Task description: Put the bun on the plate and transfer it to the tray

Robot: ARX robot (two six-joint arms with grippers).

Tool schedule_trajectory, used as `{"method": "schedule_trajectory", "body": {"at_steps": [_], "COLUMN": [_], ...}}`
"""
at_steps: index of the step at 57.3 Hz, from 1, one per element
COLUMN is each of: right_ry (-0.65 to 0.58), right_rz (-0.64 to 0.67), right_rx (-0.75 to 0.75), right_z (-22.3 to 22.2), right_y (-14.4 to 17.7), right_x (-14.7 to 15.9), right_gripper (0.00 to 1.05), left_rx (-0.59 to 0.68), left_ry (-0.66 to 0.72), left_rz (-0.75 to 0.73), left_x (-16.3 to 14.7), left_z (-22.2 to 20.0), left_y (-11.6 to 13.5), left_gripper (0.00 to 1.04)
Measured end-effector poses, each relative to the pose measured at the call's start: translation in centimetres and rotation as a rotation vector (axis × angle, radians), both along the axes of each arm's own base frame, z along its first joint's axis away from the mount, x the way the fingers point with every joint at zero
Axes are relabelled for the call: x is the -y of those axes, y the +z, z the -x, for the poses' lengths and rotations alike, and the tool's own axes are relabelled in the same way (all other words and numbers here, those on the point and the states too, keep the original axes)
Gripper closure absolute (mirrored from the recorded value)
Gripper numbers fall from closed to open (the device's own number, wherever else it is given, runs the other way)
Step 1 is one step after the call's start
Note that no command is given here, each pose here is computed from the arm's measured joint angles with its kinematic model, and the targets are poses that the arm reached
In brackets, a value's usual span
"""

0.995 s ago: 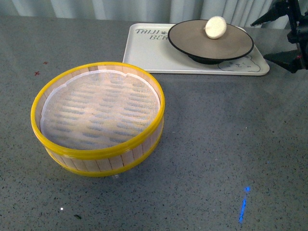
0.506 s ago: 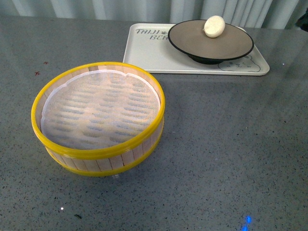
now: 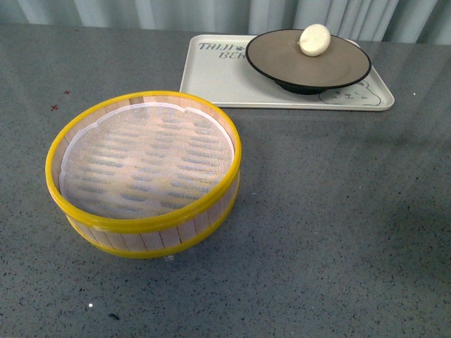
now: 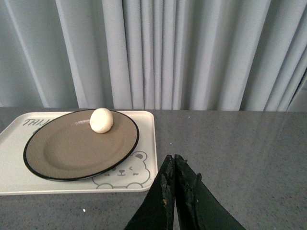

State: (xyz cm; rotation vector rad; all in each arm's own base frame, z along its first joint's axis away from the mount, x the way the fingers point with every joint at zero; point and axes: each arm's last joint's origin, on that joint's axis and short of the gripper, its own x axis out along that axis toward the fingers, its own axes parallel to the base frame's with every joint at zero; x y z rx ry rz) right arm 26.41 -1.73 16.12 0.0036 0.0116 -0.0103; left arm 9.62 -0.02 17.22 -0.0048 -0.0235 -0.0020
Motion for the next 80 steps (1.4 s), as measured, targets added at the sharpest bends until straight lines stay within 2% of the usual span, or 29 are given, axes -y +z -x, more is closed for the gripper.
{"method": "schedule_trajectory", "body": {"at_steps": [18, 35, 80], "right_ry": [0.008, 0.009, 0.010], "right_rz": [0.001, 0.001, 0.001], "right_rx": [-0.005, -0.008, 0.007], "right_z": [4.8, 8.4, 13.2], "right_y": [0.0, -0.1, 0.4], "right_x": [-1.6, -1.7, -1.7], "right_gripper": [1.03, 1.03, 1.03], "left_rx": [0.000, 0.000, 0.000], "left_ry": [0.000, 0.000, 0.000], "left_rz": [0.000, 0.000, 0.000], "left_x": [0.0, 0.0, 0.0], "left_z": [0.0, 0.0, 0.0], "left_y": [0.0, 0.0, 0.0], "left_gripper": [0.07, 0.07, 0.07]}}
